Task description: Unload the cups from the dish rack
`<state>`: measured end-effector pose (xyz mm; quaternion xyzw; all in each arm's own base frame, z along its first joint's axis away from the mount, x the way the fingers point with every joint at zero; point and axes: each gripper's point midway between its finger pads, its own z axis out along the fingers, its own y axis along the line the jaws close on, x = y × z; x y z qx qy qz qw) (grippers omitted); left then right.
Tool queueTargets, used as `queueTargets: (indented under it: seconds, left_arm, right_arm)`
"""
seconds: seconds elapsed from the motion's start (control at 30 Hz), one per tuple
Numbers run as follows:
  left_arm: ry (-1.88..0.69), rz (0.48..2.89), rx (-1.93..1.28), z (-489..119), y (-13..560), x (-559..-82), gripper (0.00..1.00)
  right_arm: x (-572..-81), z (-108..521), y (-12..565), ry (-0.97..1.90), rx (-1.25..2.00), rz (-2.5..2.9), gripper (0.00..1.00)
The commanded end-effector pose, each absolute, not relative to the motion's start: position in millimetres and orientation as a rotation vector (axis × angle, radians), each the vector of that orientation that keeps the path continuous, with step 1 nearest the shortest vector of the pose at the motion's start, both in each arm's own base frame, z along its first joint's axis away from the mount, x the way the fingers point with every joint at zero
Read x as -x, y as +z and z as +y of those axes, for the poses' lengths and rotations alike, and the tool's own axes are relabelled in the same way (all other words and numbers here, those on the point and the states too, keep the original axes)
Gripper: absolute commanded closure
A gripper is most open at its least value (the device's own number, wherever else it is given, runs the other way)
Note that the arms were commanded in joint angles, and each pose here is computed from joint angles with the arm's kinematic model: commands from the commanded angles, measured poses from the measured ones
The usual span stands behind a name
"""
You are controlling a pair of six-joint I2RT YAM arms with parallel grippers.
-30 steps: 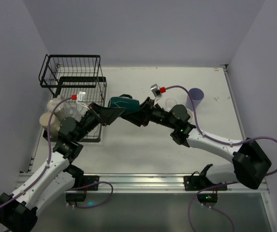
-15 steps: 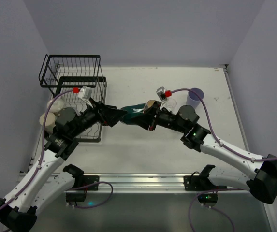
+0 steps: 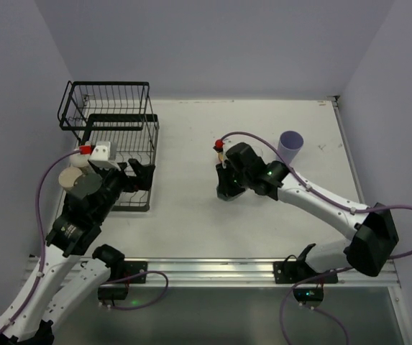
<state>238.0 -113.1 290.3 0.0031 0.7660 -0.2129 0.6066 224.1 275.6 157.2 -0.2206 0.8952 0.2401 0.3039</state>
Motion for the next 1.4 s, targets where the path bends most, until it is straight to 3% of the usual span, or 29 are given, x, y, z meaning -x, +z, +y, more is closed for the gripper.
queueTargets:
  seconds: [0.0, 0.07, 0.6, 0.8, 0.83, 0.9, 1.0, 1.07, 1.1, 1.2, 1.23, 1.37]
  left_arm:
    - [-0.293, 1.784, 0.034, -82, 264, -242, 0.0]
    - [-0.285, 1.779, 0.037, -80, 261, -242, 0.0]
    - [-0.283, 1.798, 0.03, -74, 255, -250, 0.0]
    - [-0.142, 1.835, 0.133, -49, 246, -254, 0.0]
    - [-0.114, 1.835, 0.158, -44, 246, -254, 0.0]
    - [-0.09, 1.841, 0.183, -38, 250, -250, 0.0]
    - [-0.044, 1.853, 0.228, -26, 260, -242, 0.0]
    - [-0.042, 1.886, 0.268, -23, 259, -235, 0.0]
    - [-0.054, 1.877, 0.28, -22, 268, -233, 0.0]
    - [-0.031, 1.915, 0.367, -14, 265, -224, 0.0]
    - [-0.005, 1.908, 0.4, -8, 265, -223, 0.0]
    - [0.015, 1.934, 0.5, -3, 253, -220, 0.0]
  right_arm:
    - [-254, 254, 170, 0.35, 0.64, 2.375, 1.0]
    - [-265, 248, 156, 0.228, 0.644, 2.425, 1.0]
    - [-294, 249, 101, 0.112, 0.651, 2.542, 1.0]
    - [-295, 246, 83, 0.117, 0.628, 2.555, 0.96]
    - [-295, 245, 83, 0.109, 0.626, 2.555, 0.93]
    - [-297, 240, 86, 0.081, 0.61, 2.54, 0.74]
    - [-299, 235, 92, 0.065, 0.597, 2.511, 0.58]
    - [-300, 237, 95, 0.077, 0.581, 2.503, 0.52]
    - [-300, 238, 100, 0.091, 0.571, 2.492, 0.41]
    - [-301, 240, 111, 0.133, 0.533, 2.454, 0.25]
    - [-301, 240, 122, 0.157, 0.514, 2.421, 0.16]
    - [-298, 243, 153, 0.259, 0.448, 2.322, 0.01]
